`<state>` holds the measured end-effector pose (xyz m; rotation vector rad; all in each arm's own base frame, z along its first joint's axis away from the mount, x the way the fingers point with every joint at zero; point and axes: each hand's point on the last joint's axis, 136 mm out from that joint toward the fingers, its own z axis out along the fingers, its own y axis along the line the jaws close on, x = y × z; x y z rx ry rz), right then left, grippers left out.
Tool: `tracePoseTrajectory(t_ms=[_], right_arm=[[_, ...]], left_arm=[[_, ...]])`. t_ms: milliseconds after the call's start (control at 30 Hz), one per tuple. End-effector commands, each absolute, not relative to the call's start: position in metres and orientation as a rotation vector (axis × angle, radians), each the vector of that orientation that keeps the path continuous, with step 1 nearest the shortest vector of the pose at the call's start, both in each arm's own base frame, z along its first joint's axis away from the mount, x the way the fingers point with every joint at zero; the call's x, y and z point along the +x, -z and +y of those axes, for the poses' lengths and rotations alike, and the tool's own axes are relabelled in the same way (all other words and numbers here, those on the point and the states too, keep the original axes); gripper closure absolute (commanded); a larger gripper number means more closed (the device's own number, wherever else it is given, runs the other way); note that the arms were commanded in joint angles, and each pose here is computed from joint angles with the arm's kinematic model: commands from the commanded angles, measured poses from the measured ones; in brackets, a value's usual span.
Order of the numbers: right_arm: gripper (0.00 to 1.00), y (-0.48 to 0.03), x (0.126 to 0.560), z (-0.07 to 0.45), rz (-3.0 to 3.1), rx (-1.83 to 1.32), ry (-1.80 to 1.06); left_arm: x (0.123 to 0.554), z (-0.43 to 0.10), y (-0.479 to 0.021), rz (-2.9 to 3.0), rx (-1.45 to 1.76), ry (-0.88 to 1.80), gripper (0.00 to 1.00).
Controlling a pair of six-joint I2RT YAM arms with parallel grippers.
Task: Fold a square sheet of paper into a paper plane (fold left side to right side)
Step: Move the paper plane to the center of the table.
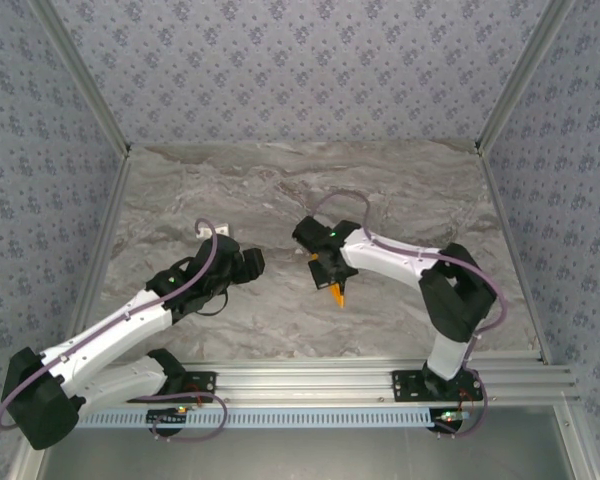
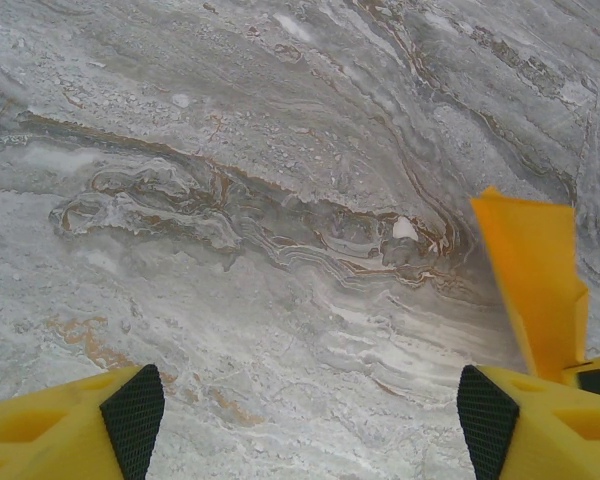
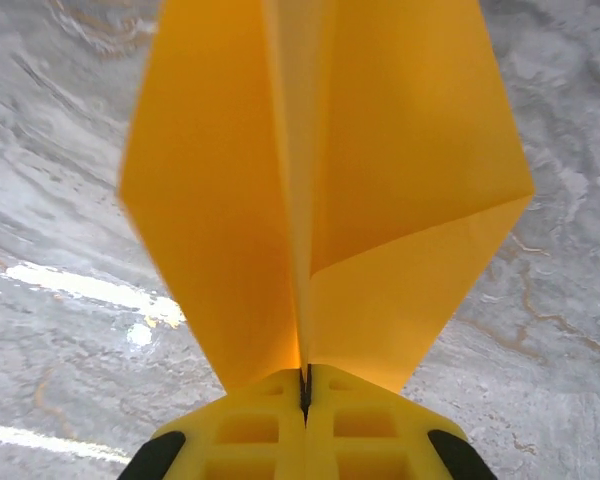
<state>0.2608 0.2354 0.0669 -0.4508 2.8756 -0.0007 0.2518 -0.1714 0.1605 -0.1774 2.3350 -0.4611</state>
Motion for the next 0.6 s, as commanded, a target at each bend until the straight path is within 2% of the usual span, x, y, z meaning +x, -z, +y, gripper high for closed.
tracePoseTrajectory(t_ms=[0, 133, 267, 400, 567], right_arm=[[0.95, -0.068, 0.257, 0.234, 2.910, -0.370, -0.226], [0.93, -0.052, 0.257, 0.229, 2.953, -0.356, -0.292], [0.88, -0.040, 0.263, 0.222, 2.976, -0.340, -0.249], [0.78, -0.036, 0.269, 0.218, 2.982, -0.342, -0.198], [0.74, -0.029, 0.273, 0.214, 2.994, -0.356, -0.130]], left_arm=[[0.254, -0.169, -0.162, 2.338, -0.172, 0.430, 0.20], [0.255, -0.171, -0.160, 2.345, -0.170, 0.434, 0.20], [0.255, -0.172, -0.160, 2.349, -0.170, 0.437, 0.20], [0.255, -0.173, -0.160, 2.355, -0.167, 0.437, 0.20], [0.256, -0.174, -0.158, 2.360, -0.168, 0.434, 0.20]])
